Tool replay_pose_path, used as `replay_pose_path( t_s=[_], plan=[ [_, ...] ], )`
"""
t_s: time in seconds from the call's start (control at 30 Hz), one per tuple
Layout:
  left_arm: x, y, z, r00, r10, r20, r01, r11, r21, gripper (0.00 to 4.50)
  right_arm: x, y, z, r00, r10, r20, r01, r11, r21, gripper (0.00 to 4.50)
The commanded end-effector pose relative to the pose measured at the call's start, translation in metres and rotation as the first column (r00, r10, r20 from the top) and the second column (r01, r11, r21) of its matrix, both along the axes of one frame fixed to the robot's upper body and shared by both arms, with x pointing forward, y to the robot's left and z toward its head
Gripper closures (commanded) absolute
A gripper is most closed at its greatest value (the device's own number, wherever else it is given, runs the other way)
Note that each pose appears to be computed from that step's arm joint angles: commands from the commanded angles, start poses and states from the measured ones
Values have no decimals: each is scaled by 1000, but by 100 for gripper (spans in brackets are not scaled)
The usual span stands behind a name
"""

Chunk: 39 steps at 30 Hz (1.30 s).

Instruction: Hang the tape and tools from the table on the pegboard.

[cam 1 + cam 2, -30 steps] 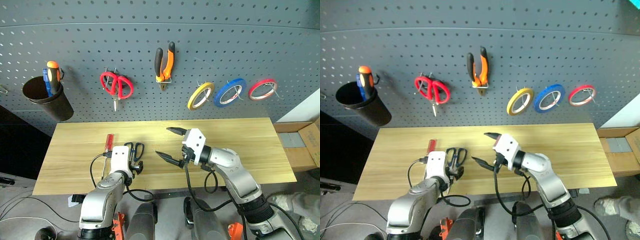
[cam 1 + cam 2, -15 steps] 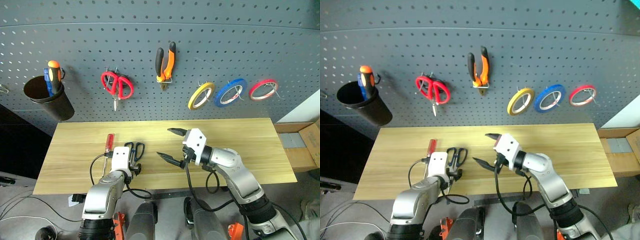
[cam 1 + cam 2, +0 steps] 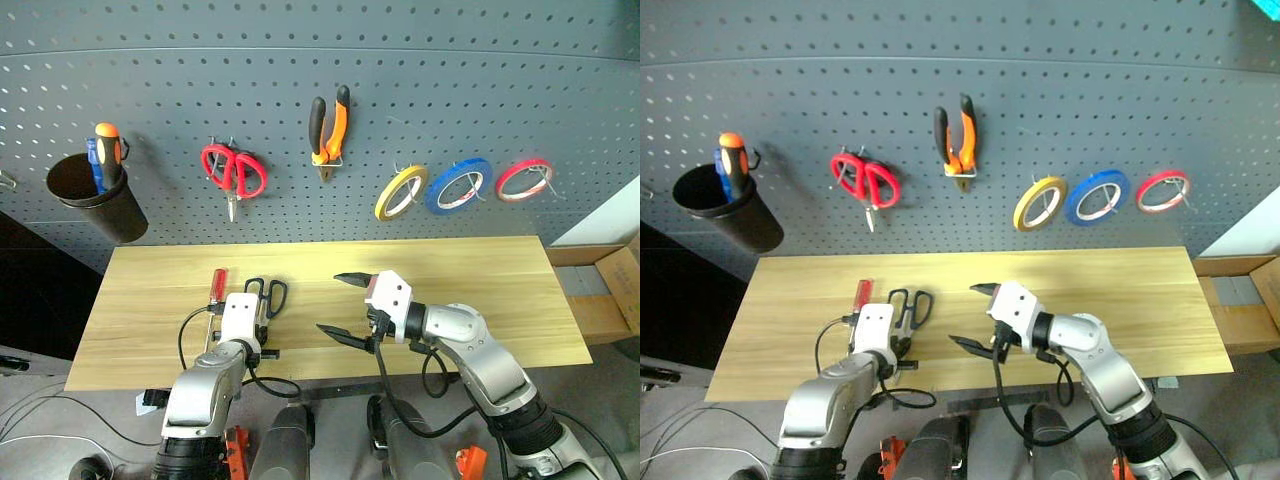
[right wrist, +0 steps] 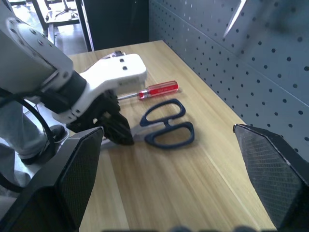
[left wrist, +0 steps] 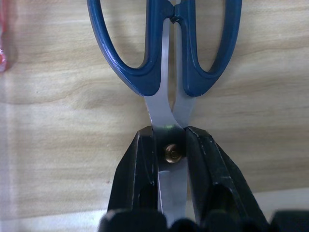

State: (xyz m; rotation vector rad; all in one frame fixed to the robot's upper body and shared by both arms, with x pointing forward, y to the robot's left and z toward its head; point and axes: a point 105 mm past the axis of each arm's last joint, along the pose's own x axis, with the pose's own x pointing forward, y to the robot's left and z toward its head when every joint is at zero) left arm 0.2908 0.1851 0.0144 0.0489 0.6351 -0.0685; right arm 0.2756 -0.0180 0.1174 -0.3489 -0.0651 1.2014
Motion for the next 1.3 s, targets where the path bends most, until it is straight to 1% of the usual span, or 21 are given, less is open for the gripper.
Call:
replay_pose_path(
  t_s=[0.03,0.07,0.13,0.2,0.27,0.3,0.37,0.4,0.5,0.57,0.6,0.63,0.73,0.83,0.93,1.07,1.23,1.3],
  plan=[
    [4,-8,48,966,-122,227,117,992,37,396,0,-3,25,999,10,41,-13,997,70,0],
    [3,-11,59,949,-148,280,142,989,41,396,1,-4,29,999,9,40,-12,996,83,0],
    [1,-18,88,890,-155,429,178,984,-12,396,5,-6,38,1000,-2,29,-2,992,122,0],
    [-5,-24,112,810,-180,558,212,977,8,396,8,-7,46,1000,-6,15,3,987,160,0],
    [-17,-33,119,759,-226,611,263,964,31,396,10,-7,52,1000,0,19,-3,986,169,0],
    [-22,-34,122,740,-225,634,269,963,28,396,11,-7,55,1000,4,26,-9,985,172,0],
    [-30,-36,120,734,-213,645,276,961,3,396,14,-6,61,999,7,38,-13,984,176,0],
    [-34,-33,121,717,-209,665,259,965,24,396,15,-6,62,999,7,45,-15,984,175,0],
    [-43,-29,127,646,-282,709,223,958,179,396,18,-5,62,998,13,66,-24,986,166,0],
    [-41,-26,134,613,-302,730,176,953,247,396,20,-4,66,997,14,80,-28,983,179,0],
    [-39,-22,138,601,-293,744,148,955,257,396,23,-4,68,996,6,88,-23,982,187,0],
    [-35,-18,142,597,-260,759,118,964,237,396,25,-4,71,995,-4,97,-16,978,207,0],
    [-24,-10,154,563,-237,792,77,969,235,396,29,-2,77,991,-23,129,-11,966,259,0],
    [-21,-8,158,547,-233,804,69,970,234,396,30,1,75,990,-16,140,-21,966,257,0],
    [-19,-2,165,538,-177,824,42,982,184,396,31,2,77,988,-10,157,-30,967,254,0],
    [-15,-1,172,518,-185,835,41,981,192,396,34,2,78,985,-8,172,-35,968,249,0],
    [-9,5,176,514,-133,847,18,989,145,396,35,4,79,983,-3,183,-43,968,247,0],
    [-5,7,174,523,-133,842,14,989,147,396,35,4,80,982,-1,187,-46,968,249,0]
  ],
)
